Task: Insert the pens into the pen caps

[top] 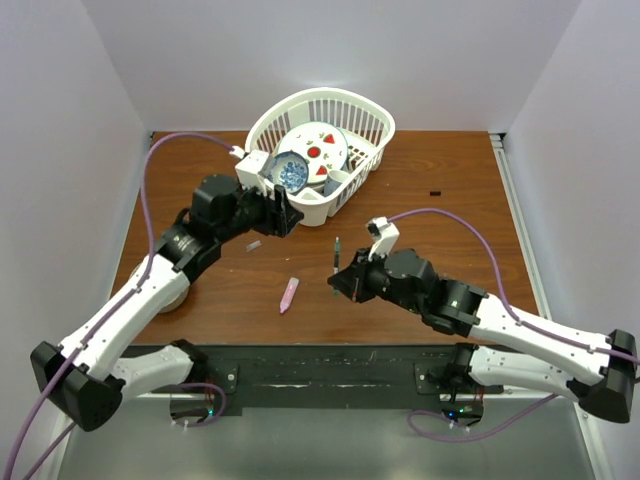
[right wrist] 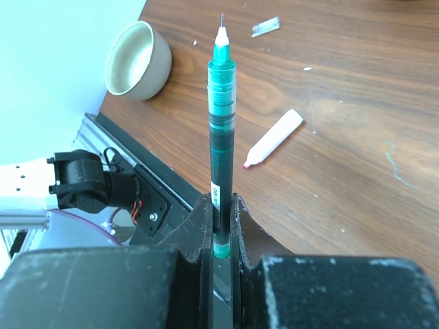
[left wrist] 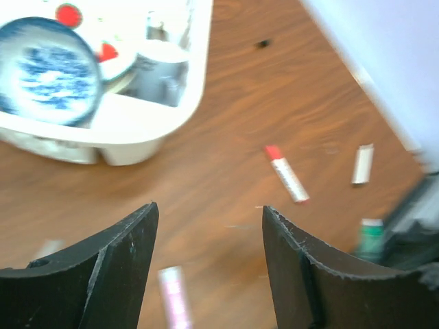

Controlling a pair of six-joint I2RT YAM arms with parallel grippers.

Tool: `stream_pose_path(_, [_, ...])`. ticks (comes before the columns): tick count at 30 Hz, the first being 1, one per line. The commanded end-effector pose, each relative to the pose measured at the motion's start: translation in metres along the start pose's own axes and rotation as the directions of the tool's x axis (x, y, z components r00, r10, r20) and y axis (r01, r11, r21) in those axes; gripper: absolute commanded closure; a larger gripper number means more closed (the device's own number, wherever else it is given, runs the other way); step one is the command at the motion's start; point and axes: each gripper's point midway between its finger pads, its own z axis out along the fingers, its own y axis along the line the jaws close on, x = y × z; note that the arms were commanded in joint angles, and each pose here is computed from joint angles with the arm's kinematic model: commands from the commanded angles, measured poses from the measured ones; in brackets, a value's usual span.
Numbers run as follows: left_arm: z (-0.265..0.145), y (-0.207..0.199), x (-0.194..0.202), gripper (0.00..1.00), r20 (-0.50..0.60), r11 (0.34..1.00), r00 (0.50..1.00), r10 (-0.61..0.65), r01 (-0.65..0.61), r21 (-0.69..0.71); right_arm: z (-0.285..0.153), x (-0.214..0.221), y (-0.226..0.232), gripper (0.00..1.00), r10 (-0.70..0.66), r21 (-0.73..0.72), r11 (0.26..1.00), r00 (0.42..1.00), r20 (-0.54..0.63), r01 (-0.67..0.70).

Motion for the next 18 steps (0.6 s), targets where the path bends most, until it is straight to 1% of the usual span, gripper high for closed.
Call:
stream_pose_path(1, [0.000, 0.057, 0.036, 0.34, -0.282, 0.948, 0.937, 0.206, -0.263, -0.179, -0.019, -0.012, -0.013, 1.00, -0.002, 0.052, 0.999, 0.998, 0.066, -0.001])
stream_pose_path(2, [0.008, 0.070, 0.048, 0.34, -0.344, 0.937, 0.918, 0.198, -0.281, -0.208, -0.023, -0.014, -0.014, 1.00, -0.004, 0.052, 0.999, 0.997, 0.074, 0.000])
stream_pose_path(4, [0.011, 0.091, 0.053, 0.34, -0.391, 0.917, 0.906, 0.161, -0.284, -0.279, -0.035, -0.019, -0.018, 1.00, -0.015, 0.062, 0.998, 0.995, 0.095, 0.009])
stream_pose_path(6, [0.016, 0.107, 0.062, 0.37, -0.408, 0.915, 0.906, 0.116, -0.257, -0.310, -0.043, -0.020, -0.022, 1.00, -0.021, 0.072, 0.997, 0.995, 0.100, 0.014])
stream_pose_path(7, [0.021, 0.108, 0.060, 0.37, -0.390, 0.919, 0.912, 0.126, -0.255, -0.300, -0.046, -0.020, -0.024, 1.00, -0.020, 0.075, 0.997, 0.994, 0.106, 0.012])
stream_pose_path(8, [0.021, 0.111, 0.058, 0.37, -0.385, 0.913, 0.908, 0.163, -0.287, -0.290, -0.054, -0.024, -0.025, 1.00, -0.016, 0.065, 0.998, 0.992, 0.127, 0.008])
stream_pose_path(10, [0.020, 0.126, 0.064, 0.36, -0.417, 0.884, 0.888, 0.195, -0.343, -0.317, -0.060, -0.024, -0.028, 1.00, -0.010, 0.066, 0.998, 0.990, 0.143, 0.000])
stream_pose_path(11, [0.023, 0.133, 0.074, 0.35, -0.463, 0.870, 0.852, 0.244, -0.403, -0.283, -0.064, -0.025, -0.030, 1.00, -0.004, 0.064, 0.998, 0.988, 0.156, -0.006])
stream_pose_path(12, [0.024, 0.134, 0.086, 0.35, -0.492, 0.874, 0.832, 0.256, -0.417, -0.250, -0.067, -0.025, -0.031, 1.00, -0.002, 0.062, 0.998, 0.987, 0.162, -0.008])
stream_pose_path(13, [0.029, 0.124, 0.100, 0.35, -0.521, 0.897, 0.803, 0.290, -0.418, -0.144, -0.068, -0.025, -0.032, 1.00, 0.000, 0.061, 0.998, 0.986, 0.164, -0.010])
stream_pose_path(15, [0.031, 0.124, 0.110, 0.35, -0.548, 0.898, 0.777, 0.309, -0.429, -0.101, -0.072, -0.025, -0.030, 1.00, -0.006, 0.056, 0.998, 0.988, 0.156, -0.002])
stream_pose_path(16, [0.029, 0.128, 0.119, 0.35, -0.583, 0.883, 0.736, 0.345, -0.465, -0.064, -0.073, -0.025, -0.030, 1.00, -0.021, 0.058, 0.998, 0.988, 0.150, 0.013])
stream_pose_path(18, [0.025, 0.138, 0.125, 0.34, -0.618, 0.864, 0.701, 0.355, -0.499, -0.069, -0.078, -0.026, -0.032, 1.00, -0.038, 0.077, 0.997, 0.991, 0.132, 0.028])
